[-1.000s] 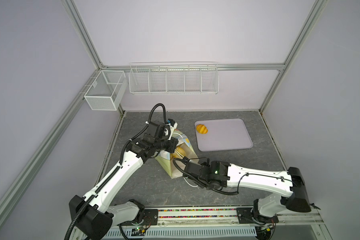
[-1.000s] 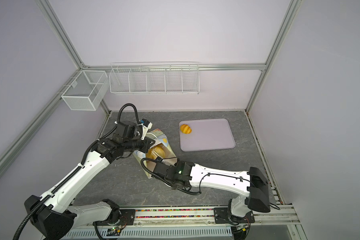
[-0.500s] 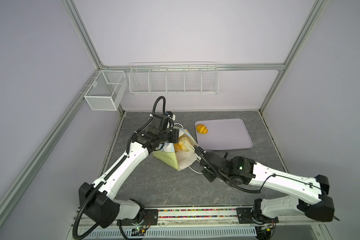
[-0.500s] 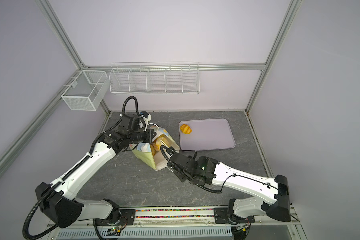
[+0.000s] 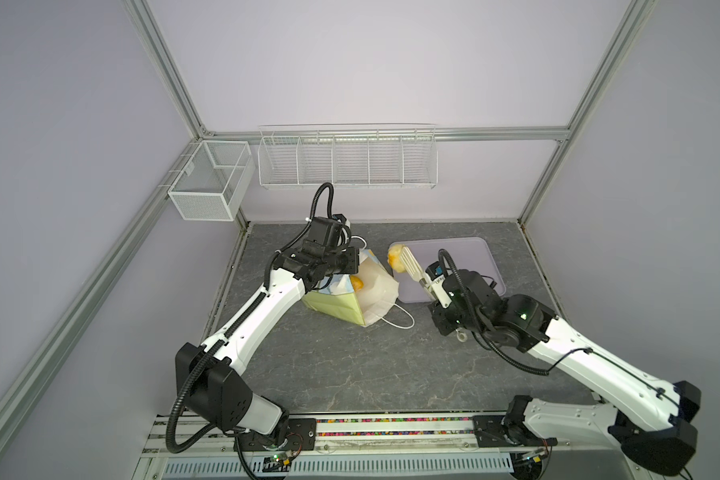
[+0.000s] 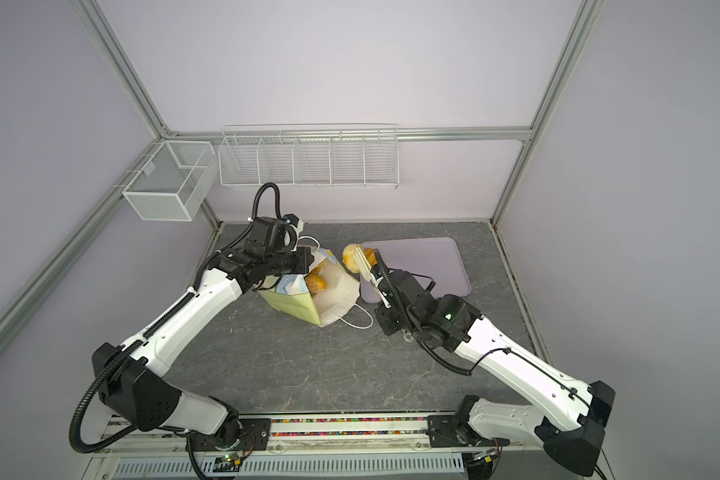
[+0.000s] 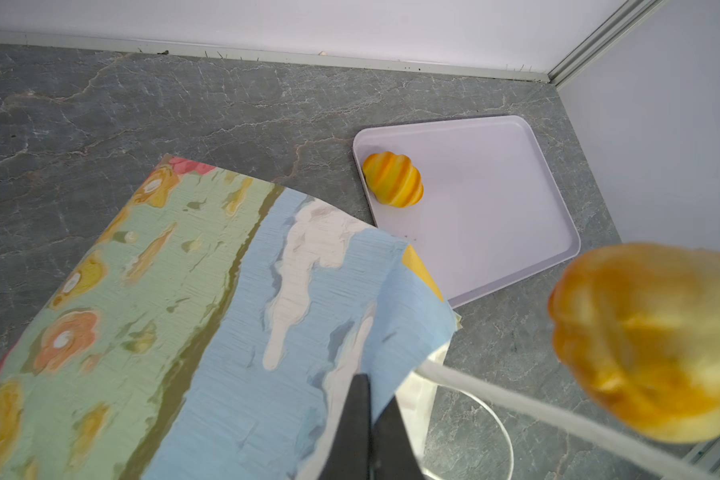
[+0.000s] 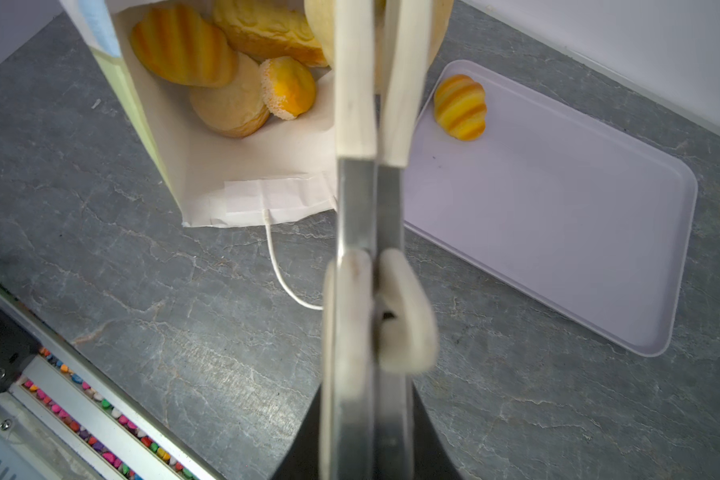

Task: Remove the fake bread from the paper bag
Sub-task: 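Pinch a round bun with the tongs and lift it toward the tray, then lower the round bun onto the tray beside the striped bun and release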

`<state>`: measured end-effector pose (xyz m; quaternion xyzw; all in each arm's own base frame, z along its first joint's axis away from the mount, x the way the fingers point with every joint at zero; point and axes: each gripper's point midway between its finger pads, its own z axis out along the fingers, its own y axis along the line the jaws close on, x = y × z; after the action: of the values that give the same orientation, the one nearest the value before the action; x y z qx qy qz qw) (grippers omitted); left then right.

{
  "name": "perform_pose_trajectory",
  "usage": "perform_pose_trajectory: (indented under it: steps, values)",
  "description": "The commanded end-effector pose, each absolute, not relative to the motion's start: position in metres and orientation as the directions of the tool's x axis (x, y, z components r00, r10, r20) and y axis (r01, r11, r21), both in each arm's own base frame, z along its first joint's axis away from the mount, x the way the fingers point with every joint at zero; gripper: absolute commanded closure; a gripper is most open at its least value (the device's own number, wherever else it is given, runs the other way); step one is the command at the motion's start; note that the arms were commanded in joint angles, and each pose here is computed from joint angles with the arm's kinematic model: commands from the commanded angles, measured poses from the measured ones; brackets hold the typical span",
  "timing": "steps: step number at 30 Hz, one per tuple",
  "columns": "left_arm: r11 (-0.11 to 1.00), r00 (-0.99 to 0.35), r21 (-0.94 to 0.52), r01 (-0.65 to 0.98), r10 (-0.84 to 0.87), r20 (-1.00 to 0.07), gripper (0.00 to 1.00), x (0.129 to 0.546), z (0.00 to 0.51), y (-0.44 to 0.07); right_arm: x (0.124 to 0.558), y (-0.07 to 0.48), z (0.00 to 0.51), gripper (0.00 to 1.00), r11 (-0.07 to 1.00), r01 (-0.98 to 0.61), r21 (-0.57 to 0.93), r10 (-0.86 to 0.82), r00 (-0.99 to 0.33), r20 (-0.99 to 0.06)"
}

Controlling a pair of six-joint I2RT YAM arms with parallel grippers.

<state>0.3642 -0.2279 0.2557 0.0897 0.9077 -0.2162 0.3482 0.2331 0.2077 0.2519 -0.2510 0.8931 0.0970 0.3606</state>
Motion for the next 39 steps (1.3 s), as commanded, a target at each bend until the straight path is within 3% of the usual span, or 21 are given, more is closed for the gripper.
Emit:
perform_pose_trajectory:
  steps: [1, 6, 13, 28, 36, 39]
  values:
    - [0.899, -0.755, -0.336, 0.282, -0.008, -0.655, 1.0, 0.369, 0.252, -0.225, 0.243, 0.201, 0.262, 0.94, 0.855, -0.514, 0.071, -0.308, -0.613, -0.727]
    - [0.896, -0.751, -0.339, 0.287, -0.009, -0.66, 1.0, 0.368, 0.255, -0.225, 0.271, 0.176, 0.244, 0.94, 0.892, -0.424, 0.157, -0.216, -0.705, -0.676]
    - [0.897, -0.743, -0.331, 0.292, -0.005, -0.669, 1.0, 0.362, 0.262, -0.22, 0.316, 0.166, 0.212, 0.94, 0.877, -0.287, 0.386, -0.016, -0.82, -0.572]
    - [0.923, -0.735, -0.292, 0.251, -0.015, -0.678, 1.0, 0.348, 0.264, -0.187, 0.333, 0.236, 0.132, 0.94, 0.698, -0.196, 0.689, 0.03, -0.953, -0.302]
    - [0.927, -0.737, -0.289, 0.238, -0.021, -0.676, 1.0, 0.344, 0.26, -0.18, 0.331, 0.229, 0.099, 0.93, 0.732, -0.13, 0.669, 0.032, -0.974, -0.224]
    - [0.928, -0.737, -0.288, 0.238, -0.021, -0.676, 1.0, 0.343, 0.26, -0.179, 0.329, 0.216, 0.086, 0.89, 0.774, -0.095, 0.626, 0.041, -0.979, -0.2]
